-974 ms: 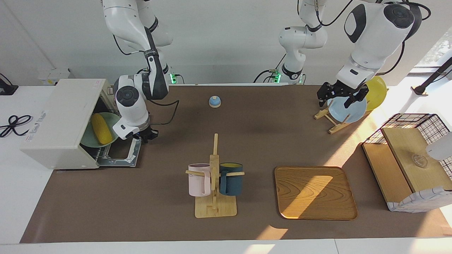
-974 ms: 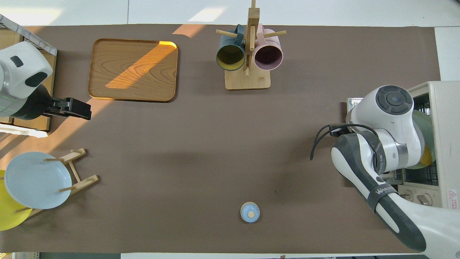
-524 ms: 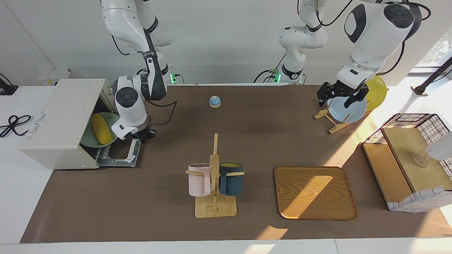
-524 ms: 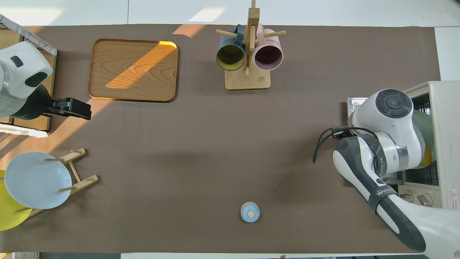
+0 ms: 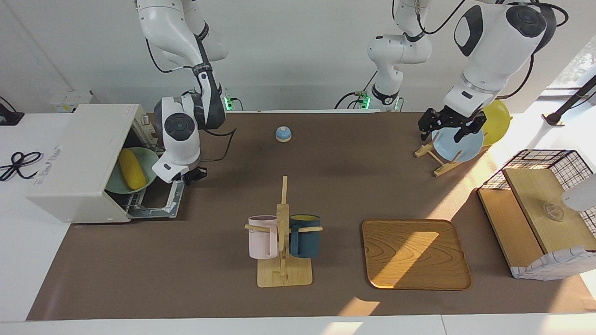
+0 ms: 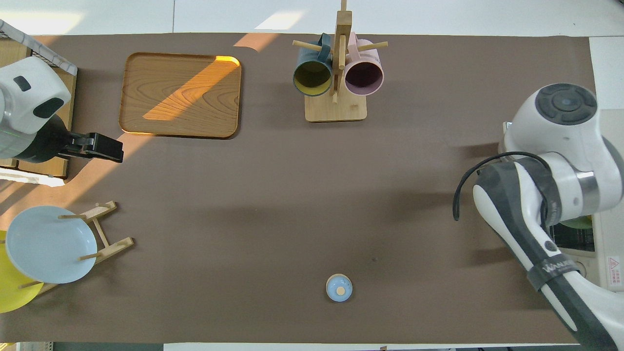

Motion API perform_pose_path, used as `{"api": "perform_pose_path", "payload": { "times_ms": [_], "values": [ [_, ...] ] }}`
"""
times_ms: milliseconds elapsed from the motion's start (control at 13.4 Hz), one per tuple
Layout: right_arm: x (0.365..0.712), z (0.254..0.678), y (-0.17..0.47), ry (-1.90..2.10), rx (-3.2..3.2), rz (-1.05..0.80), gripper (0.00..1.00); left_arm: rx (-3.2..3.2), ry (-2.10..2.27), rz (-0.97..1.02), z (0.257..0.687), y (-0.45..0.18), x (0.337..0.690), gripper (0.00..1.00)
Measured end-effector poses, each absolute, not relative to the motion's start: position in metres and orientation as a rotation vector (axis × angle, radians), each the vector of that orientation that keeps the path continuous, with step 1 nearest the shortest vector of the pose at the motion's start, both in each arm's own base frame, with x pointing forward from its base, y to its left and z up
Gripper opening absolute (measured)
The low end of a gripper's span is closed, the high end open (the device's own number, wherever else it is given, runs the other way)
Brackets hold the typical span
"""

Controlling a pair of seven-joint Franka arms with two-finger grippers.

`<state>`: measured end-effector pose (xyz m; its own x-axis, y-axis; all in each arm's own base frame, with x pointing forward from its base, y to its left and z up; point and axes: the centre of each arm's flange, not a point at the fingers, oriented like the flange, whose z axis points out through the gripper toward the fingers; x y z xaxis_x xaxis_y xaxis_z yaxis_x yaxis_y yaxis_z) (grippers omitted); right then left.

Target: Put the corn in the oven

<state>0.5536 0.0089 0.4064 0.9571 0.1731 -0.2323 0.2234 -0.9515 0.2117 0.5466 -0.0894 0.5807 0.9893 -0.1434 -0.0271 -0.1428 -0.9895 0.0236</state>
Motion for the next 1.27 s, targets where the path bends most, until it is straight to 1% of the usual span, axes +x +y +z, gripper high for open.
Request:
{"api": "perform_pose_path", "payload": {
  "times_ms": [150, 225, 449, 599, 824, 899, 1048, 1123, 1198, 1273],
  "values": [
    [0.549, 0.441, -0.027, 0.279, 2.858, -0.285, 0.01, 3.112, -0.224, -0.045, 0.581, -0.089, 0.547, 1.0],
    [0.546, 0.452, -0.046, 0.277, 2.846, -0.274, 0.01, 3.112, -0.224, -0.045, 0.581, -0.089, 0.547, 1.0],
    [0.543, 0.466, -0.079, 0.3, 2.833, -0.266, 0.01, 3.112, -0.224, -0.045, 0.581, -0.089, 0.547, 1.0],
    [0.543, 0.478, -0.079, 0.287, 2.835, -0.292, 0.01, 3.112, -0.224, -0.045, 0.581, -0.089, 0.547, 1.0],
    [0.547, 0.538, -0.062, 0.25, 2.894, -0.287, 0.01, 3.112, -0.224, -0.045, 0.581, -0.089, 0.547, 1.0],
    [0.547, 0.552, -0.055, 0.24, 2.95, -0.274, 0.07, 3.112, -0.224, -0.045, 0.581, -0.089, 0.547, 1.0],
    [0.546, 0.563, -0.048, 0.218, 3.046, -0.265, 0.31, 3.112, -0.224, -0.045, 0.581, -0.089, 0.547, 1.0],
    [0.546, 0.562, -0.048, 0.204, 3.067, -0.266, 0.41, 3.112, -0.224, -0.045, 0.581, -0.089, 0.547, 1.0],
    [0.546, 0.561, -0.049, 0.193, 3.078, -0.268, 0.53, 3.112, -0.224, -0.045, 0.581, -0.089, 0.547, 1.0],
    [0.547, 0.56, -0.05, 0.183, 3.086, -0.27, 0.63, 3.112, -0.224, -0.045, 0.581, -0.089, 0.547, 1.0]
  ]
}}
